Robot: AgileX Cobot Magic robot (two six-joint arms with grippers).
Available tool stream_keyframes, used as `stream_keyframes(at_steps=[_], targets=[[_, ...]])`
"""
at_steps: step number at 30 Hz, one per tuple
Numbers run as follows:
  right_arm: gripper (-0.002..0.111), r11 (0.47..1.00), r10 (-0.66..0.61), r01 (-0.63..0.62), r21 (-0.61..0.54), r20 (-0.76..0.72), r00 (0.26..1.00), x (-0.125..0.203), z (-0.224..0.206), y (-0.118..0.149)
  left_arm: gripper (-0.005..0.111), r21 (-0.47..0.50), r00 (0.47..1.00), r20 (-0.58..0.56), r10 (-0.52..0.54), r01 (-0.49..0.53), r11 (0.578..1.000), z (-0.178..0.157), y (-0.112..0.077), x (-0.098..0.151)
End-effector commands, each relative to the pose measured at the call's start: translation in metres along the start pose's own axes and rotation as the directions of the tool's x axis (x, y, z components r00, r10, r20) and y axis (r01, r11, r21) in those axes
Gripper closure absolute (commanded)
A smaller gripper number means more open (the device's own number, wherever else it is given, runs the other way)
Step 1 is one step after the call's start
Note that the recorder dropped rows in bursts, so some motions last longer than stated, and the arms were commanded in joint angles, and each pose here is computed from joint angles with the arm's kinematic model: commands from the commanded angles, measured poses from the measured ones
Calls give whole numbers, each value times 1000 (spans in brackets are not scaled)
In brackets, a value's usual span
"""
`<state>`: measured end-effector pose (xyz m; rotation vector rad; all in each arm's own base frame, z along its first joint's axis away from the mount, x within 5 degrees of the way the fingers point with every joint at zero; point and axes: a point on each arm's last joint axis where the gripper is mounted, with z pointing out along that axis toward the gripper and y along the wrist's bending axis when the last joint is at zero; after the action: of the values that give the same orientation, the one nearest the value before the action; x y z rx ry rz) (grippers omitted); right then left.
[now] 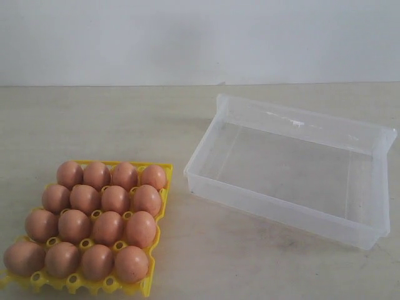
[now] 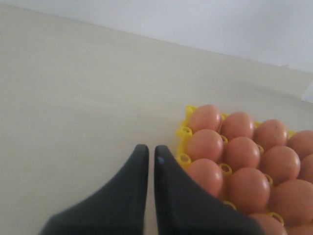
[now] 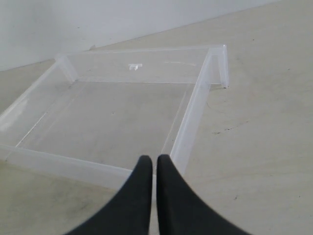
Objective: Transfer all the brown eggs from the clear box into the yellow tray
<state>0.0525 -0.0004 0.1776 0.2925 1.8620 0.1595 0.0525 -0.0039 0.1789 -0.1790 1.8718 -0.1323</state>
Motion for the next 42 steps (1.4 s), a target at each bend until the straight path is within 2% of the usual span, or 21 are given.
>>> stream_keyframes(at_steps=[1,4,7,12,42], targets=[[109,1000,-4,4,-1,9,1000,-1,0,0,103,37,999,-6,36,-36,999,0,-2,2],[109,1000,-4,4,-1,9,1000,-1,0,0,103,59,998,-2,55,-55,997,0,-3,1],[109,1000,-4,4,-1,9,1000,-1,0,0,103,55,992,26,121,-122,991,0,-3,-1],[109,1000,-2,2,-1,9,1000,-1,0,0,103,47,989,33,143,-144,988,0,-2,-2],[109,1000,-2,2,-1,9,1000,-1,0,0,103,45,989,38,144,-146,988,0,-2,-2]])
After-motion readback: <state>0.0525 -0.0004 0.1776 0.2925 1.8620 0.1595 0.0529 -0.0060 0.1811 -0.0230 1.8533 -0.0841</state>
